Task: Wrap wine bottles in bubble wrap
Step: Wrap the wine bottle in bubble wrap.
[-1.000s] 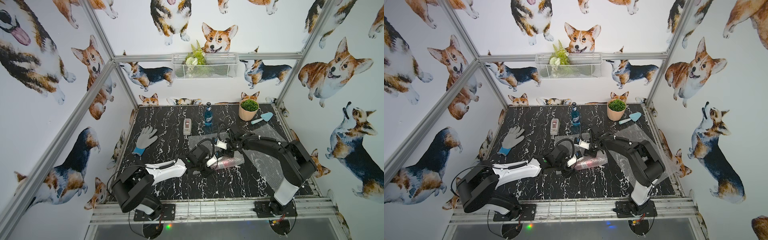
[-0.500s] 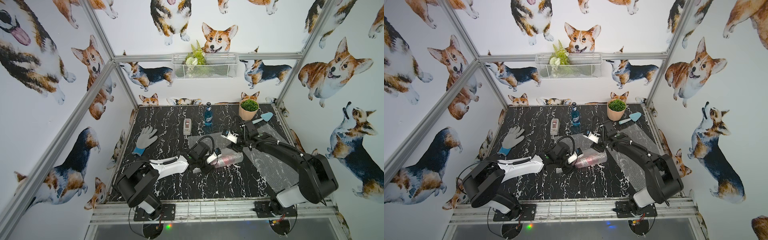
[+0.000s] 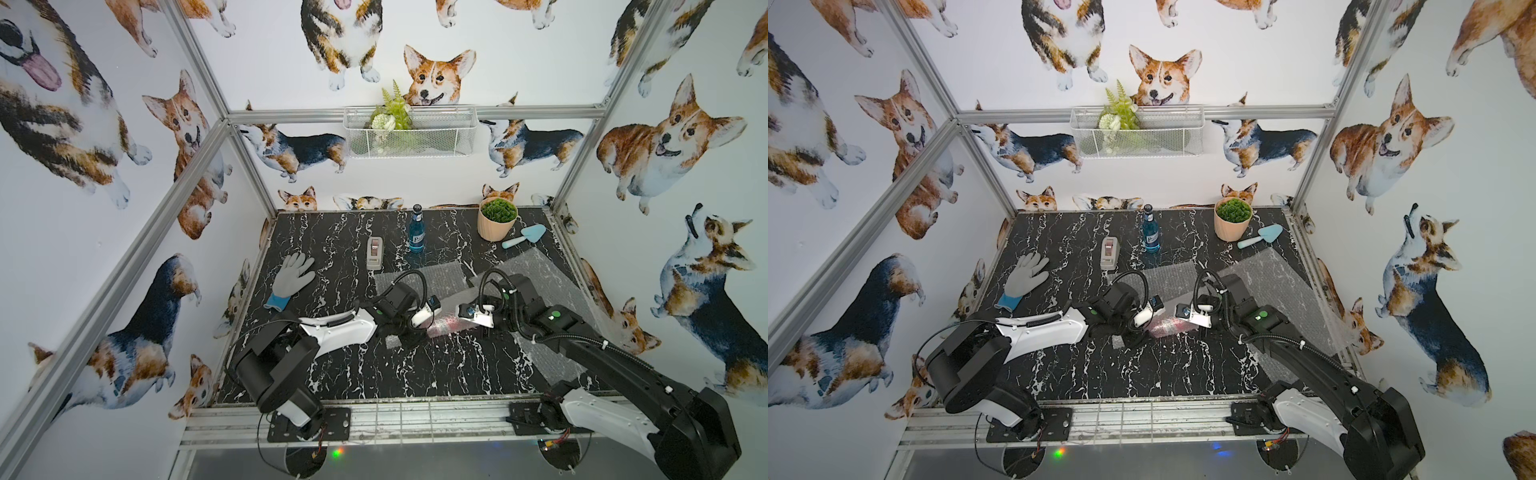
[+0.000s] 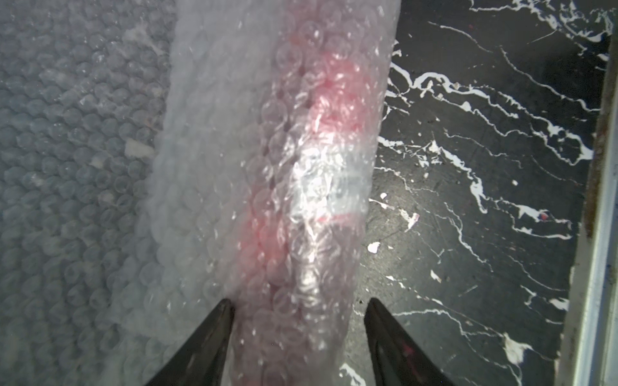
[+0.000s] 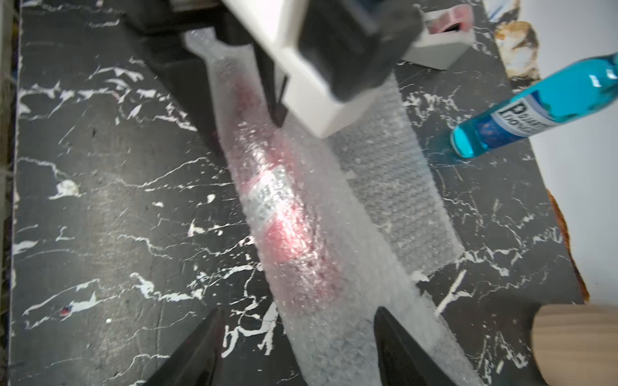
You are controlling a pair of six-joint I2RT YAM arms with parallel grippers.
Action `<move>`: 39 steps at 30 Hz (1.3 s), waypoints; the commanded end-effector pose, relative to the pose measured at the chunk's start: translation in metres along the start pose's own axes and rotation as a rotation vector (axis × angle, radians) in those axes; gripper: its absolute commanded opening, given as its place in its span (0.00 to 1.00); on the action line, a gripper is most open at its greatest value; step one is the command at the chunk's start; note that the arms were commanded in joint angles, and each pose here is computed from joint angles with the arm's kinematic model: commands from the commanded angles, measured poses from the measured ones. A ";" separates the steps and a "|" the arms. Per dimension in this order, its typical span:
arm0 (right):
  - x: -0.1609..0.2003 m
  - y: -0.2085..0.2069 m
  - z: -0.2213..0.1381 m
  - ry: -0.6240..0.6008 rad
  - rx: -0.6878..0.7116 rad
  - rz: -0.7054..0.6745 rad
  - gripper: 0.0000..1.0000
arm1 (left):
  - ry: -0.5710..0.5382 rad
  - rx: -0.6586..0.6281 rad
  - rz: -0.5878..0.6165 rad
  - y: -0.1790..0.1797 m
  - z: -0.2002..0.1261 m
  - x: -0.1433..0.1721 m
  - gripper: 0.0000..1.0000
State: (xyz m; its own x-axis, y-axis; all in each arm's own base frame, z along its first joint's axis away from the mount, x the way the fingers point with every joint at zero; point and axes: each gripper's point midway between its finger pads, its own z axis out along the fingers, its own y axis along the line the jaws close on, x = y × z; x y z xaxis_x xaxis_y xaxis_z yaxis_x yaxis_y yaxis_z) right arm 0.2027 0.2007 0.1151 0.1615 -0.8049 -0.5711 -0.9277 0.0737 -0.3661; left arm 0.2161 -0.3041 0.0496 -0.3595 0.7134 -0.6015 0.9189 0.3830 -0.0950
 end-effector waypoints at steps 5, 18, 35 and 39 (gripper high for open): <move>-0.014 -0.003 0.026 -0.025 0.049 -0.230 0.74 | -0.020 0.042 0.009 -0.009 -0.013 -0.006 0.65; -0.016 0.012 0.062 0.034 -0.078 -0.266 0.77 | -0.032 0.017 -0.092 0.000 -0.028 -0.005 0.65; -0.012 0.008 0.087 0.111 -0.151 -0.254 0.74 | -0.110 -0.041 -0.289 0.028 -0.085 -0.012 0.68; -0.017 0.014 0.089 0.103 -0.213 -0.221 0.72 | -0.145 -0.071 -0.339 0.038 -0.108 -0.009 0.68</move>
State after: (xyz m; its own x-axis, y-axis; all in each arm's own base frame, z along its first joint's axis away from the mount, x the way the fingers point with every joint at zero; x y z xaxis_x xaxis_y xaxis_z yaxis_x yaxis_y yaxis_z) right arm 0.2292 0.2641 0.0561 0.3610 -0.8522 -0.3788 -0.8990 -0.2100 -0.3843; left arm 0.2407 -0.2473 0.1320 -0.5609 0.4808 -0.6740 0.7726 0.5964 -0.2175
